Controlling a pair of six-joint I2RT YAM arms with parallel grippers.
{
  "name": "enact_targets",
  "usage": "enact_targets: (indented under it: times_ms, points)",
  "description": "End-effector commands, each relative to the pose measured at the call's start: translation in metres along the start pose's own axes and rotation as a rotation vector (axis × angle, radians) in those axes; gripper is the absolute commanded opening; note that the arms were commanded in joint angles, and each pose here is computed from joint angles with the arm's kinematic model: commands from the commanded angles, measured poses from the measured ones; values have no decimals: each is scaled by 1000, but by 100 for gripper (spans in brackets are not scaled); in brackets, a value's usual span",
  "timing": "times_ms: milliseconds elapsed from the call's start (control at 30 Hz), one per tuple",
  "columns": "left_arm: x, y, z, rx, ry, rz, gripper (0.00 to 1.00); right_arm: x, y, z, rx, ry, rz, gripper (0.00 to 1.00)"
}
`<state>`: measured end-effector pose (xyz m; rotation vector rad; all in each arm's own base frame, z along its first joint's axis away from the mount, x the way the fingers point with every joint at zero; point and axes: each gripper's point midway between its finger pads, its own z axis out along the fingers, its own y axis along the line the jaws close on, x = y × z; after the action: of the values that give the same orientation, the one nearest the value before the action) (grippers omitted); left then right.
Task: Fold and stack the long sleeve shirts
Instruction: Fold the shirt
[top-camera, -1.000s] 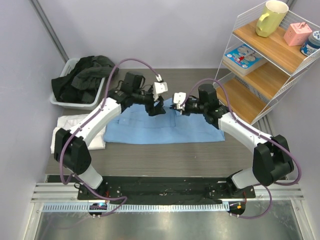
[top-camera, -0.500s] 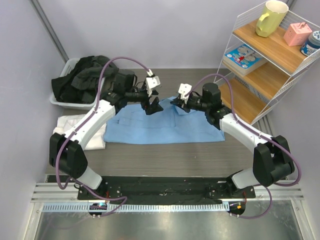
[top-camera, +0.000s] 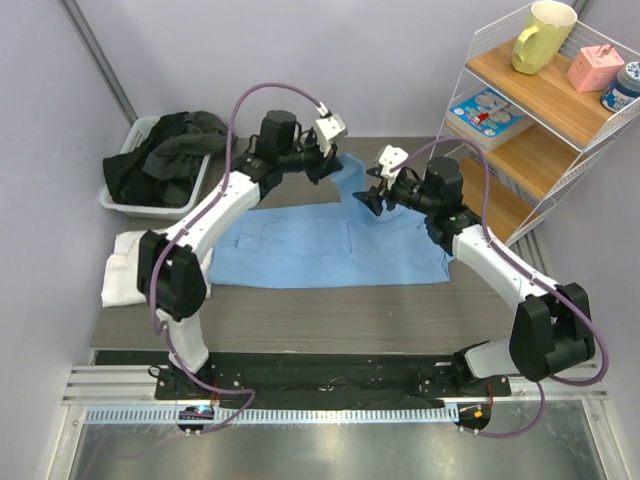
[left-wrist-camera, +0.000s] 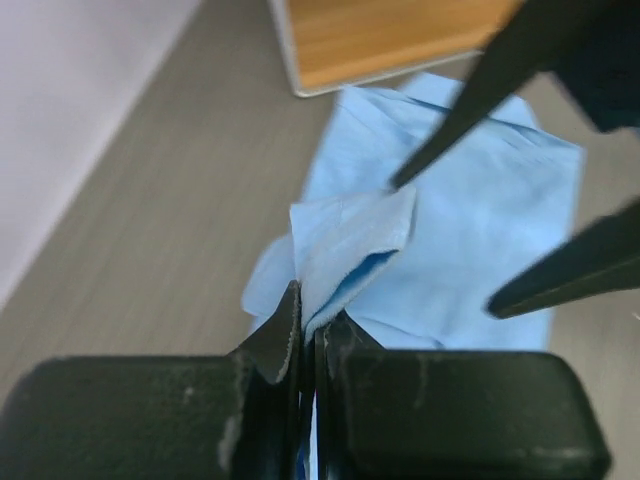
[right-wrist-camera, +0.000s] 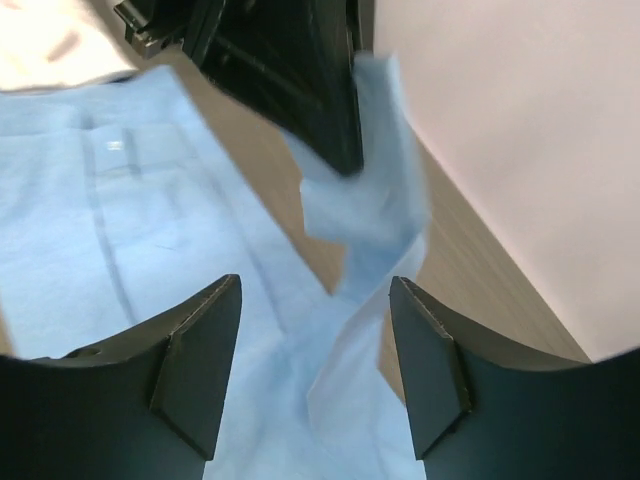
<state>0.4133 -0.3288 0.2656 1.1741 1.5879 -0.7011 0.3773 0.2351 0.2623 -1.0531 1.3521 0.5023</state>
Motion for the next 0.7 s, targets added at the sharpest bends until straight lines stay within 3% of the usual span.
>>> enact_targets:
  times_ms: [0,133,167,233,500,667]
  points:
    - [-24,80,18,-314,-53,-84,0,-31,-57,-34,226,-8,16,66]
    - [-12,130,42,-480,-49,-138,0,-3,-36,-56,185,88,17,56]
    - [-27,140,43,-510,-79,-123,0,3,-30,-59,173,105,26,52]
    - [-1,157,59,-561,-39,-139,0,22,-13,-63,137,155,74,47]
    - [35,178,90,-600,3,-83,0,78,15,-76,126,321,235,29]
    - [80,194,91,-690,142,-45,0,100,21,-78,133,390,314,22]
